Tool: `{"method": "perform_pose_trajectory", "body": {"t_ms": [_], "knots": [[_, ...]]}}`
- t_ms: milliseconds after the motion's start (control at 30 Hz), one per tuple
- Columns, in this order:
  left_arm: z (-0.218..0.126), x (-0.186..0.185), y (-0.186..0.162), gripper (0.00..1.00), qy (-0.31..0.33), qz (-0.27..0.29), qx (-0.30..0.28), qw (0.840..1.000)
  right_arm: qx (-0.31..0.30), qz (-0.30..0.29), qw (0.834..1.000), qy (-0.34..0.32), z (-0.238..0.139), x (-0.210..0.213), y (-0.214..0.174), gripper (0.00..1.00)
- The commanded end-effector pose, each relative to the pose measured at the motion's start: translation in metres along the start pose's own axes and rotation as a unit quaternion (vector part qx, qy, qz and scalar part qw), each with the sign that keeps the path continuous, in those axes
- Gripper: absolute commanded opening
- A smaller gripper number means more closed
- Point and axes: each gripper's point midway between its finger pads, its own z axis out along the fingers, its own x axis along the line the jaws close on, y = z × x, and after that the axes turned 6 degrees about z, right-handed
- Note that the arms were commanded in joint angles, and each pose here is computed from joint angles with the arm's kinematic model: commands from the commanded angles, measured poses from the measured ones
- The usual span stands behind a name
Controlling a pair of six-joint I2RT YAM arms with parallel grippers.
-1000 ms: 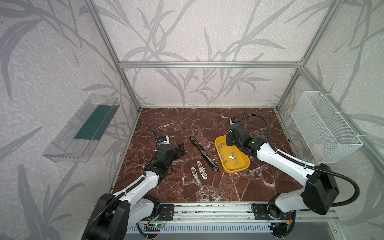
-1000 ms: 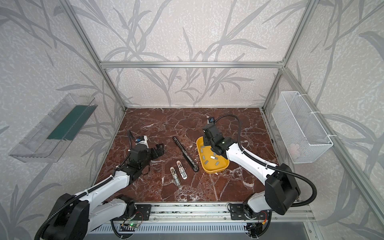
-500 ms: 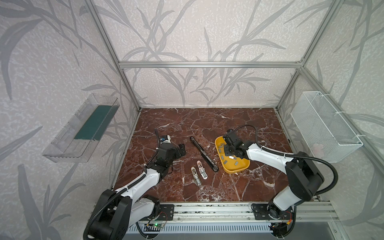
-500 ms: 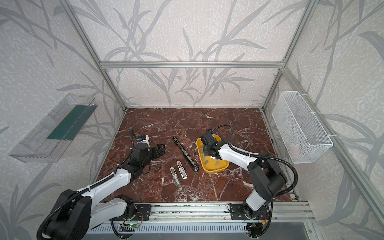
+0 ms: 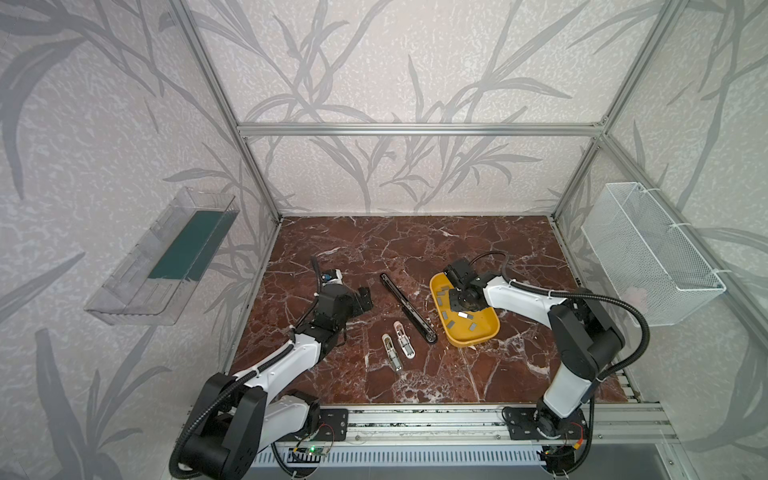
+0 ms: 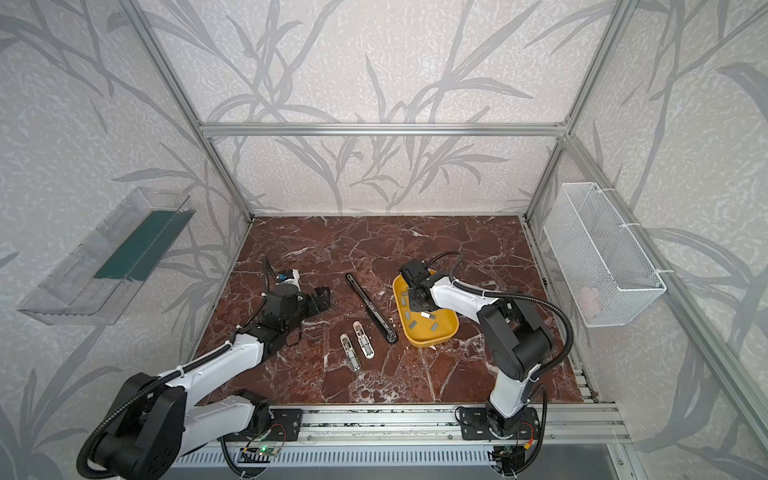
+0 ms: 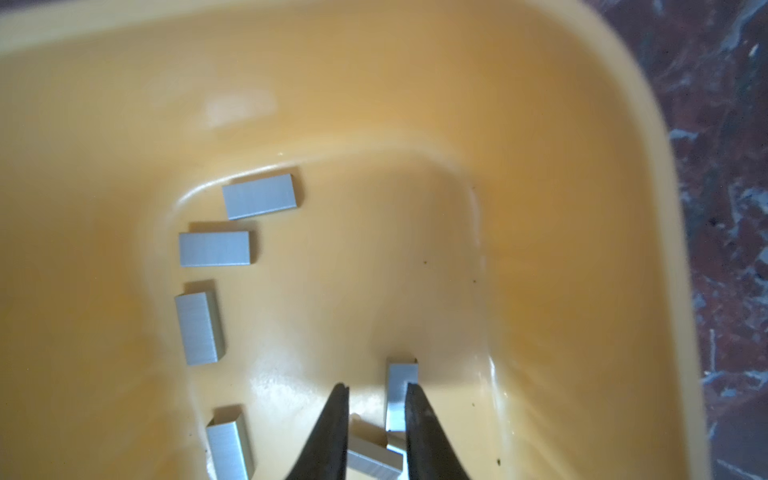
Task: Load the staples into the stapler
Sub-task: 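Lower the right gripper into the tray and close on a grey strip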
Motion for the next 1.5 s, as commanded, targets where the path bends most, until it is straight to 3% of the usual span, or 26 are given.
{"method": "perform_pose_trajectory", "body": {"t_ms": [0, 267, 967, 1467], "knots": [[0.000, -0.004, 0.008, 0.99, -0.003, -0.004, -0.004, 1.000, 0.025, 0.005, 0.999, -0.029, 0.003, -0.009, -0.006, 0.26], [0.002, -0.005, 0.007, 0.99, -0.004, -0.004, 0.001, 1.000, 0.013, 0.006, 0.999, -0.043, -0.002, -0.016, -0.002, 0.28], [0.005, -0.006, 0.005, 0.99, -0.004, -0.003, 0.010, 1.000, 0.073, 0.026, 0.997, -0.004, 0.021, -0.010, -0.015, 0.27], [0.005, -0.006, 0.004, 0.99, -0.004, -0.005, 0.014, 1.000, 0.094, 0.031, 0.995, -0.011, 0.030, -0.014, -0.018, 0.21]]}}
